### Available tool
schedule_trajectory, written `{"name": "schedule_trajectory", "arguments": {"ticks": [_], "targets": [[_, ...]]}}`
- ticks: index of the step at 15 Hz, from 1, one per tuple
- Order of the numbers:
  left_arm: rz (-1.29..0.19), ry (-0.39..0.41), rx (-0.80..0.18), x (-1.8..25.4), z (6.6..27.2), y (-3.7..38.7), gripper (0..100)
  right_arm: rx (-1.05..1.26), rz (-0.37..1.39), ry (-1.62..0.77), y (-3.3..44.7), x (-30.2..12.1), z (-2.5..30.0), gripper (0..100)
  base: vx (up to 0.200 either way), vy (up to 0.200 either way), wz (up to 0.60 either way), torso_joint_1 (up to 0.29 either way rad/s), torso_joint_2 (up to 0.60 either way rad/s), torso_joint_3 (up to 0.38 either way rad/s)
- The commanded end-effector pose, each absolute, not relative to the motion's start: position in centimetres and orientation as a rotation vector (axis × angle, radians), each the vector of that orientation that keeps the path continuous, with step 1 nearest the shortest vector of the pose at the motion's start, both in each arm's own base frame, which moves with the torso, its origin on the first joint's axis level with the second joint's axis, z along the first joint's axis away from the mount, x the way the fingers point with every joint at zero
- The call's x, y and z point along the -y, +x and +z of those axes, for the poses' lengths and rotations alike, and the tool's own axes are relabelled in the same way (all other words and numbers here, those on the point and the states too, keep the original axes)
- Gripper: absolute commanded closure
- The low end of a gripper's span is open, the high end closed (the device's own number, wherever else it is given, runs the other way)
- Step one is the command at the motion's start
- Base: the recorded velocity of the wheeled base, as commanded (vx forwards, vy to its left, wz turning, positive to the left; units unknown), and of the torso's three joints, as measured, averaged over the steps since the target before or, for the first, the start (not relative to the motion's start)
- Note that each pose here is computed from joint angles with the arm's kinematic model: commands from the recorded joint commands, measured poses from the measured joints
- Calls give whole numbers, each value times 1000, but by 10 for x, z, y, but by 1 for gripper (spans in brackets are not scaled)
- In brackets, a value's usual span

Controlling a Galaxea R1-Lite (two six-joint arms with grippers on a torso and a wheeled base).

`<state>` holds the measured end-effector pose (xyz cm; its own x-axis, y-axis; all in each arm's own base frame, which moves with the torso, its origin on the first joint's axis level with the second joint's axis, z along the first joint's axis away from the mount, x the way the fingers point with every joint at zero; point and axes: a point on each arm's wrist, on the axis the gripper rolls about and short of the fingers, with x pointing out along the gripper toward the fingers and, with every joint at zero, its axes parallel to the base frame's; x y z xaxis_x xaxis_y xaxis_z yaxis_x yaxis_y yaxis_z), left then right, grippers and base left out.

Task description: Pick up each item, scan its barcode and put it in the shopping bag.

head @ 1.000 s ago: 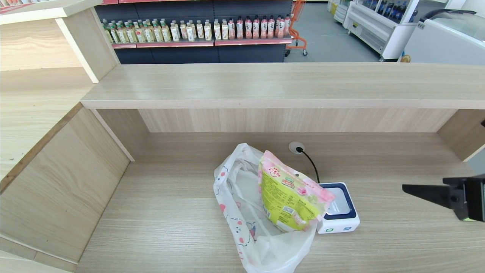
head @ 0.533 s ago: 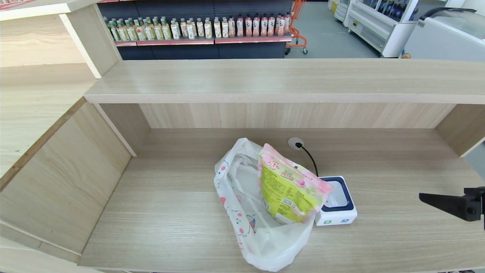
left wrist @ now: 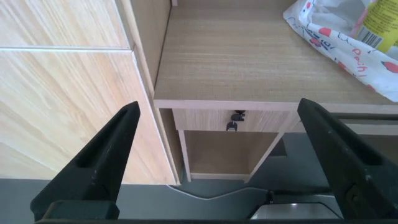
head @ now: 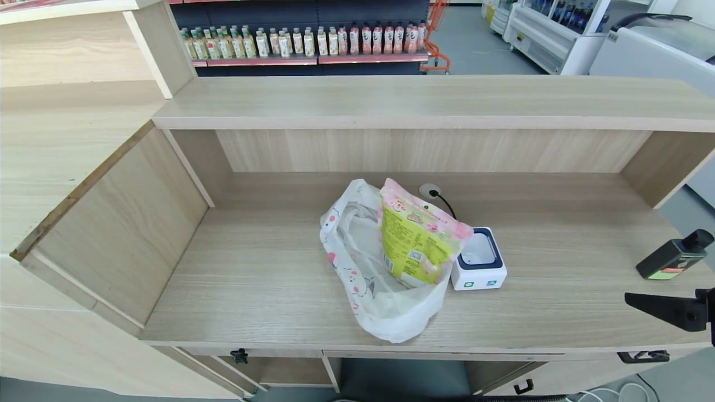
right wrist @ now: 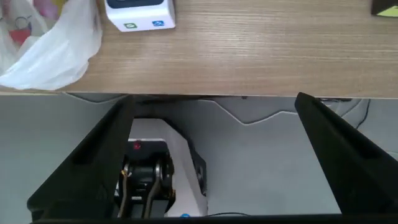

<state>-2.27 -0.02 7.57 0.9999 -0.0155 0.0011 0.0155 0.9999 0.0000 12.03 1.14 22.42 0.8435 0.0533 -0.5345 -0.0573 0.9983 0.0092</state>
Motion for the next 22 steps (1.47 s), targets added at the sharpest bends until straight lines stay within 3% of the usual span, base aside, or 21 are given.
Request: {"name": "schedule_trajectory", "arguments": {"ticks": [1,22], "targets": [[-15,0,2,0,76,-23,0,-619,-44,9,129,-1,215,0,0,-200,0,7,-2,7],[-15,-2,2,0,76,-23,0,-742,-197,-1,124,10,185,0,0,-200,0,2,3,2]]}}
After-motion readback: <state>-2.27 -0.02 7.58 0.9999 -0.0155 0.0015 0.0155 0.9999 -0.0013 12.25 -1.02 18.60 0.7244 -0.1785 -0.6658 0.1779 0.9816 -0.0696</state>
